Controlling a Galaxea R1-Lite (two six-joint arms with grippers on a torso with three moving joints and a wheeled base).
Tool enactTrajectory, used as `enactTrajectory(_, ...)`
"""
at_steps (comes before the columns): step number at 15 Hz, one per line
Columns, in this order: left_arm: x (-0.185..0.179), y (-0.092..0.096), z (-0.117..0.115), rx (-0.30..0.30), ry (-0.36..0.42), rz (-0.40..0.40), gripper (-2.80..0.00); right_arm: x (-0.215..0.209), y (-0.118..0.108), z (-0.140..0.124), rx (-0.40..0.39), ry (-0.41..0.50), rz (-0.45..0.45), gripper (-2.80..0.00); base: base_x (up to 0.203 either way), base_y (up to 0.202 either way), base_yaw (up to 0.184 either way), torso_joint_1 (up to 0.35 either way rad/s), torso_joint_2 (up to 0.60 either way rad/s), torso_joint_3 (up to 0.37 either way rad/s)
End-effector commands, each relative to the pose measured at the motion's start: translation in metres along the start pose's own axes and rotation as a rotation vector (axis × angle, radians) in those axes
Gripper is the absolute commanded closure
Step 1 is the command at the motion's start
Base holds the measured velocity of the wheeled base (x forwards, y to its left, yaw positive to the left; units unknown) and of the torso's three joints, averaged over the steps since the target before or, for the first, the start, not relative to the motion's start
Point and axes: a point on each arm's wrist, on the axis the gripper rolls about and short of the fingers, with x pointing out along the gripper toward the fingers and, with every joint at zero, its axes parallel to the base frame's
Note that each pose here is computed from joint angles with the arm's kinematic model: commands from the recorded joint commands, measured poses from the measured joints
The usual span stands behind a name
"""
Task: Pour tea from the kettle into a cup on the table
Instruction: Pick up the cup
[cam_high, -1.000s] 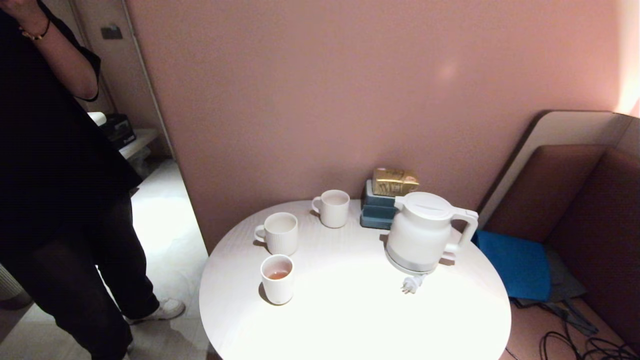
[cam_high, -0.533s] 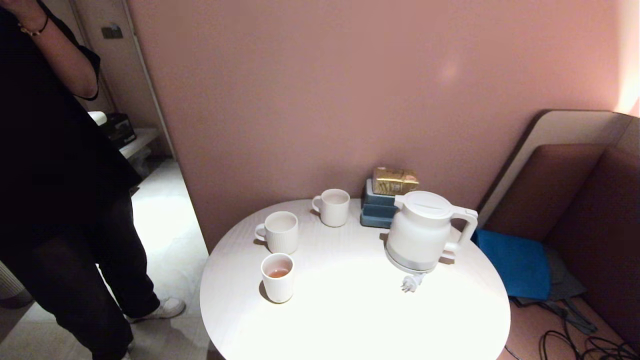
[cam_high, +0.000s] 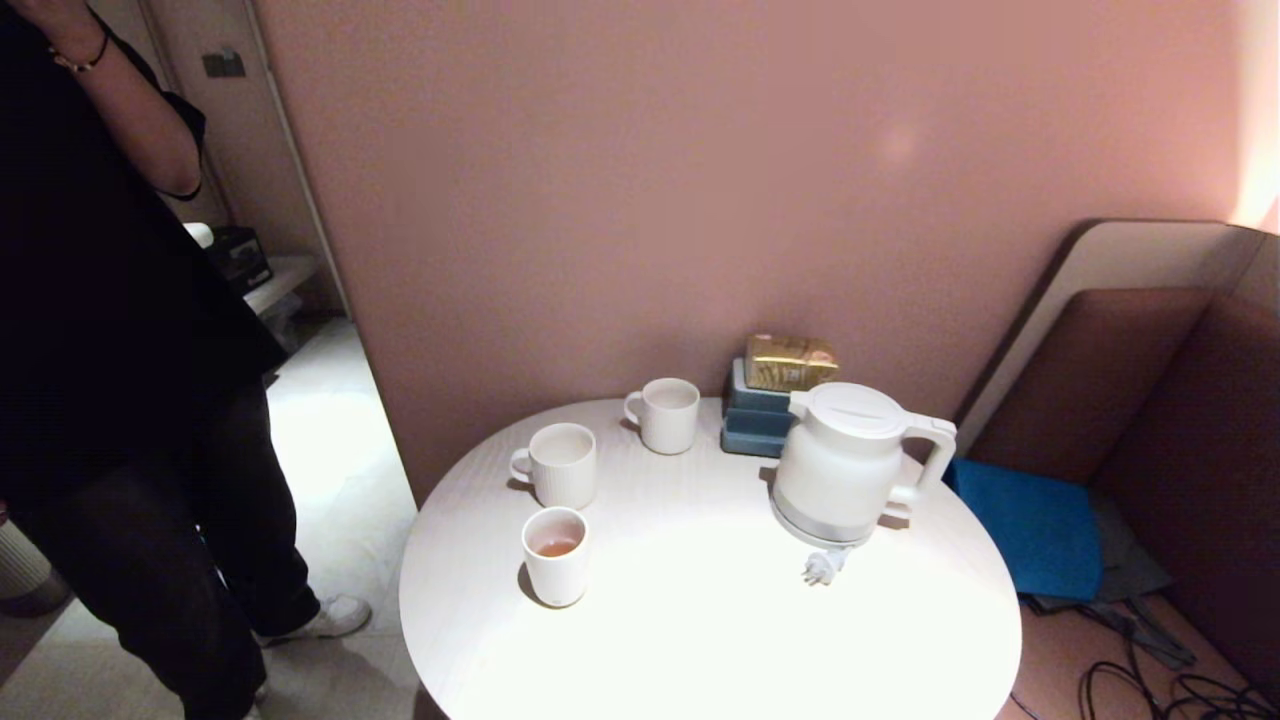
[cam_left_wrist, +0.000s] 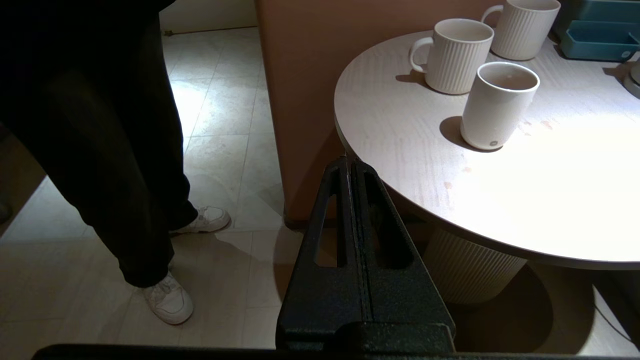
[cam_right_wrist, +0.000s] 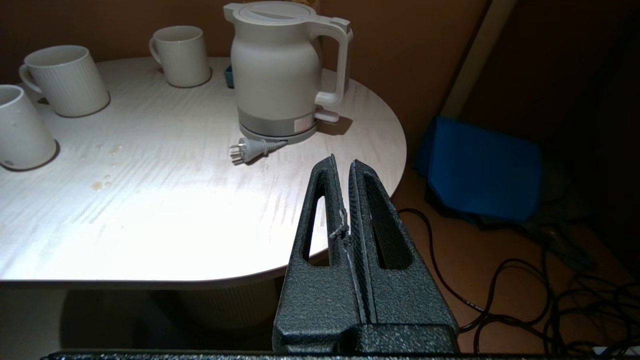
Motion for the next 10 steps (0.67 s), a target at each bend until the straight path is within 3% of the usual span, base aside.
enactTrajectory(1, 0.0001, 0.0000, 0.0000, 0.000, 0.002, 0.000, 0.00, 0.0001, 0.0000, 0.0001, 0.001, 0.001, 0.000, 0.00, 0.000, 0.000, 0.000, 0.000, 0.00, 0.000)
enactTrajectory(6, 0.0001, 0.0000, 0.0000, 0.000, 0.002, 0.000, 0.00, 0.0001, 0.0000, 0.0001, 0.002, 0.001, 0.000, 0.00, 0.000, 0.000, 0.000, -0.006, 0.01, 0.005)
enactTrajectory(10, 0.0001, 0.0000, 0.0000, 0.000, 0.002, 0.000, 0.00, 0.0001, 0.0000, -0.0001, 0.002, 0.002, -0.001, 0.00, 0.000, 0.000, 0.000, -0.176, 0.36, 0.176)
